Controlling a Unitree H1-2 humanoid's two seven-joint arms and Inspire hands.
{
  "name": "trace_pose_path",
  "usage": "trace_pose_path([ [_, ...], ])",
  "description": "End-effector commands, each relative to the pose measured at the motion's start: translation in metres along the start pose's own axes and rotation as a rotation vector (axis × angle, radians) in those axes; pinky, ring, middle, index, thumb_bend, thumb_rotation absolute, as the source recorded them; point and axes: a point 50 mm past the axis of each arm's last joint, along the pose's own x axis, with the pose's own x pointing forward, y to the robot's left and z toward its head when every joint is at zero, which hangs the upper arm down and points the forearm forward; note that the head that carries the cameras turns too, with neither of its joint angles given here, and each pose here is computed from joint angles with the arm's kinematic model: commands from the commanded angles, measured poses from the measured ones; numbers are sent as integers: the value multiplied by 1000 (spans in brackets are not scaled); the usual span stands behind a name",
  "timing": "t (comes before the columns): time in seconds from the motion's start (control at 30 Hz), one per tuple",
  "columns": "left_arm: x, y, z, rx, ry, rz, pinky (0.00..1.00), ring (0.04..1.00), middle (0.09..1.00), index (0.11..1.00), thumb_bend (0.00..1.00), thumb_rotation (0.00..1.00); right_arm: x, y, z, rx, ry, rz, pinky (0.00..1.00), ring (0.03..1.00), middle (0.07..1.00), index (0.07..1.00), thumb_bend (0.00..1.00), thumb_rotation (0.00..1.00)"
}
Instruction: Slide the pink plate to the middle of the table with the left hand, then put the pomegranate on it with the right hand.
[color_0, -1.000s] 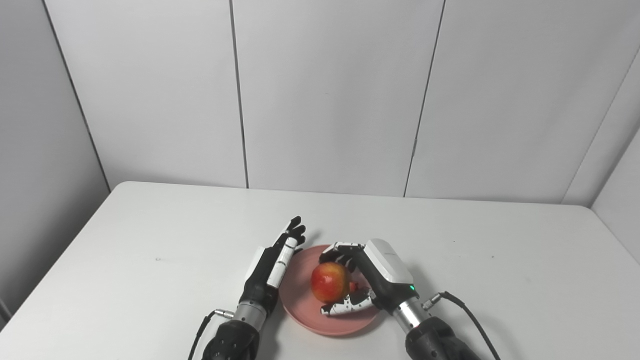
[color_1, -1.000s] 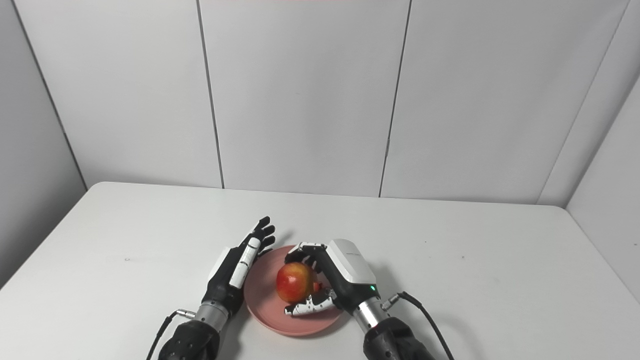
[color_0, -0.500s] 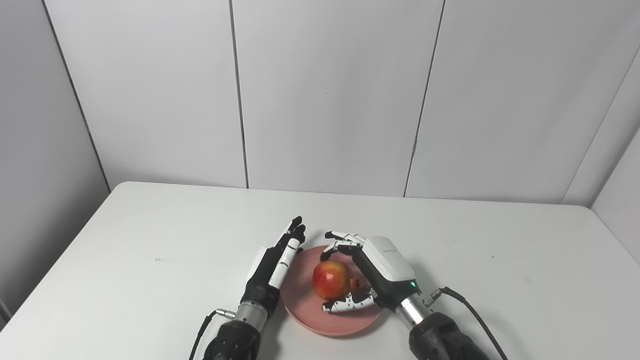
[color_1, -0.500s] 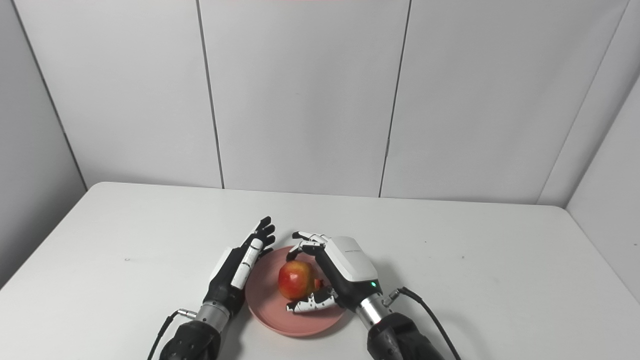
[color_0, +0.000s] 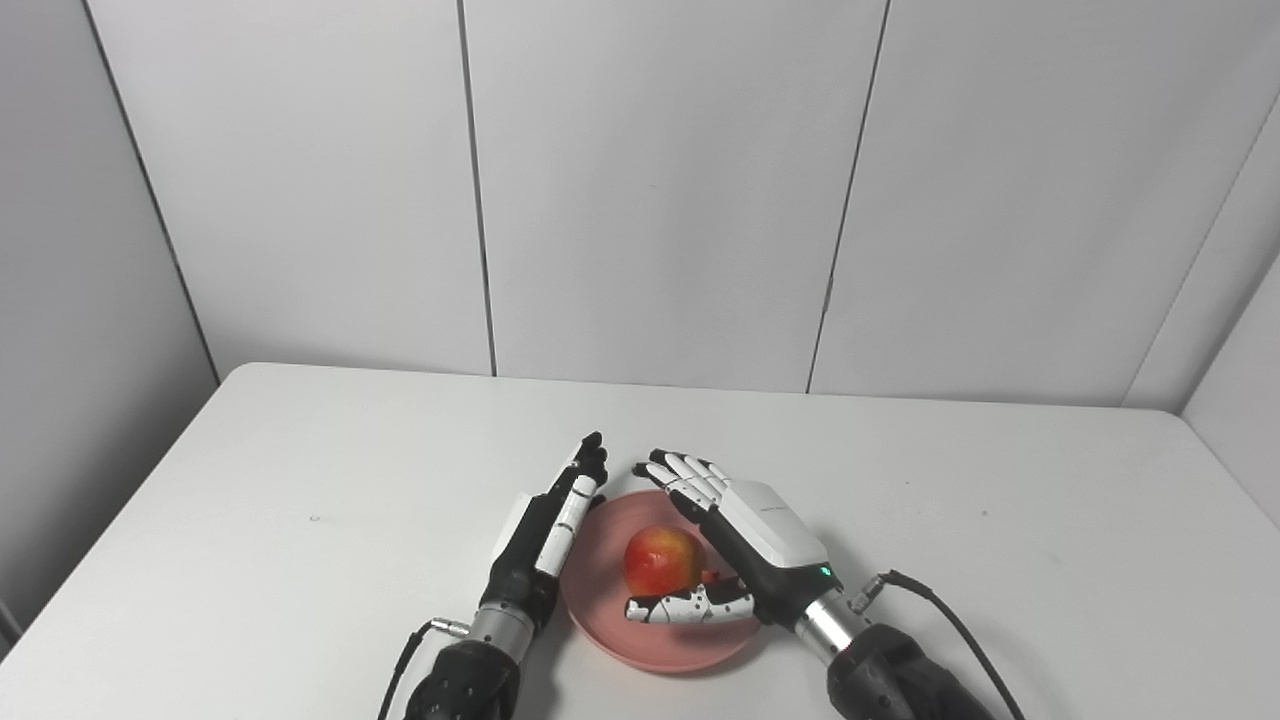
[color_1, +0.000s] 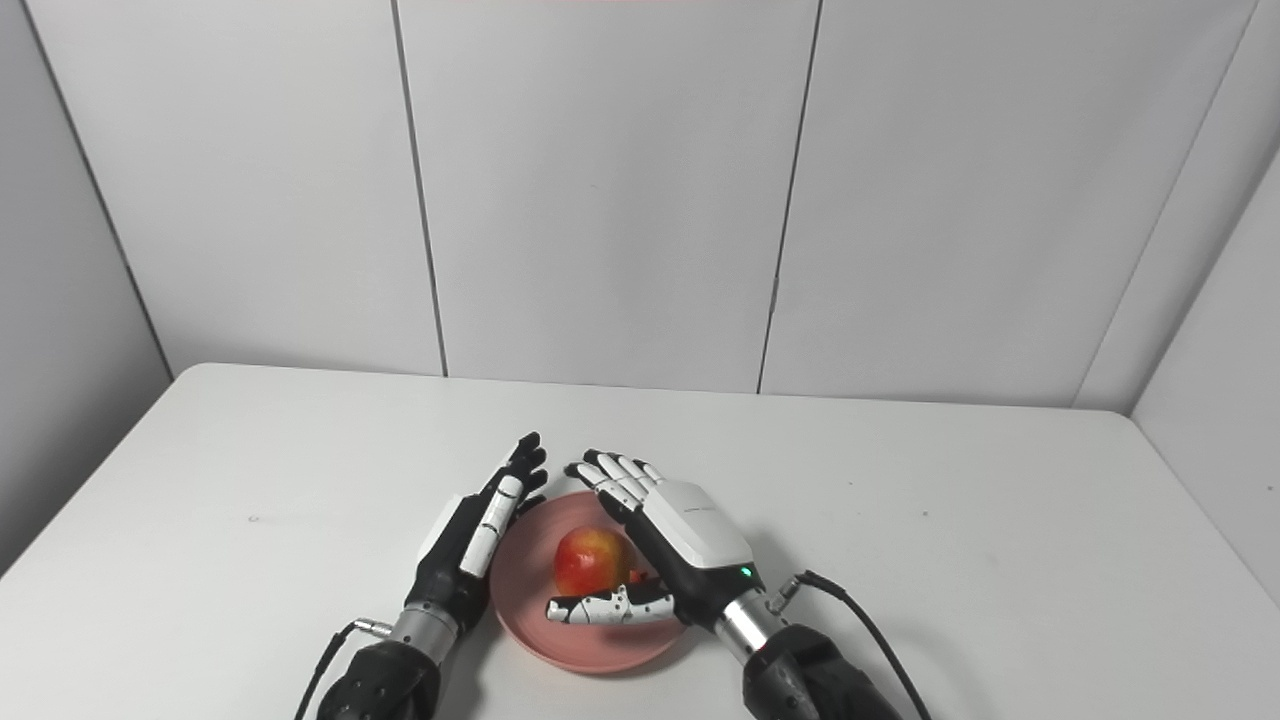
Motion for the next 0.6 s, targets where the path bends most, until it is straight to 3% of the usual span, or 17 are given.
trace_pose_path([
  [0.0,2,-4,5,10,-19,-6,927,967,982,963,520,1000,7,-22,13,38,-88,-85,1000,1000,1000,962,655,810],
  [0.27,1,-4,5,-22,-14,3,914,961,973,959,518,1000,-12,-33,12,181,-102,-261,945,998,1000,1000,637,845],
  [0.4,1,-2,6,-27,-14,6,925,964,973,967,518,1000,-23,-37,0,246,-68,-314,952,1000,1000,1000,653,882],
  [0.57,1,2,6,-15,-20,16,917,960,969,965,504,1000,-34,-41,-17,350,-7,-373,945,990,1000,1000,653,856],
])
